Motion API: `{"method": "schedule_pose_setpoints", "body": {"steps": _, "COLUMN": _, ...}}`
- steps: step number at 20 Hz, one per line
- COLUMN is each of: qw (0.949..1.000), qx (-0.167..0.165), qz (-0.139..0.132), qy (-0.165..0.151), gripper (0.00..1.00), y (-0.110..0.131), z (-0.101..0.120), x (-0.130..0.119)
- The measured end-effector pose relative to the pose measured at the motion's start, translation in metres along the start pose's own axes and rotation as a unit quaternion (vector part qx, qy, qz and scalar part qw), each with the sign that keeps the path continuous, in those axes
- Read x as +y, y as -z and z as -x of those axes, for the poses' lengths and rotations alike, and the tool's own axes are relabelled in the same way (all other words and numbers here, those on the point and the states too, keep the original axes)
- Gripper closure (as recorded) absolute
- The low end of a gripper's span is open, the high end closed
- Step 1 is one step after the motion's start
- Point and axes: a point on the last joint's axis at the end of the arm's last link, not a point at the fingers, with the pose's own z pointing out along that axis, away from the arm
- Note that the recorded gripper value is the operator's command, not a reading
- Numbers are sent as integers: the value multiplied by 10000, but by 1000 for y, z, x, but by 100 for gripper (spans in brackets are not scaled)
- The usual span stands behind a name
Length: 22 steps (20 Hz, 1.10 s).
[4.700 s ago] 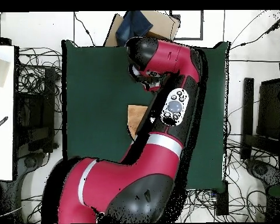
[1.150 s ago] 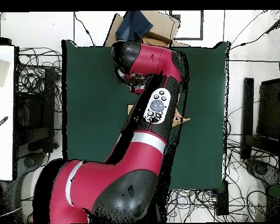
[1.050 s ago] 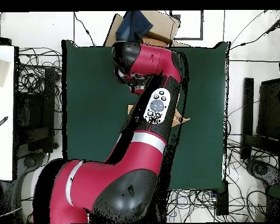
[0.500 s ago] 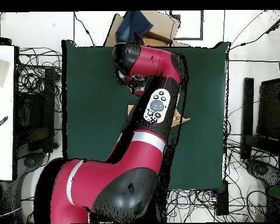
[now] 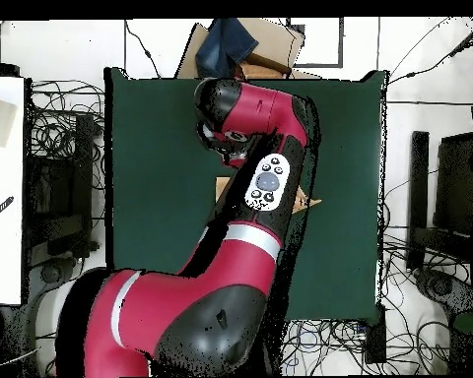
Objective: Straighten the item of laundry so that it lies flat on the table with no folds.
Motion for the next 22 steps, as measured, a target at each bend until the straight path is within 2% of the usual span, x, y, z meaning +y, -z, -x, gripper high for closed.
{"method": "schedule_pose_setpoints", "body": {"steps": 10, "qw": 9997, "qx": 77, "qz": -210, "qy": -67, "gripper": 0, "y": -16, "z": 0, "x": -13}}
{"method": "schedule_pose_setpoints", "body": {"steps": 22, "qw": 9995, "qx": 93, "qz": -297, "qy": -66, "gripper": 0, "y": -27, "z": -1, "x": -15}}
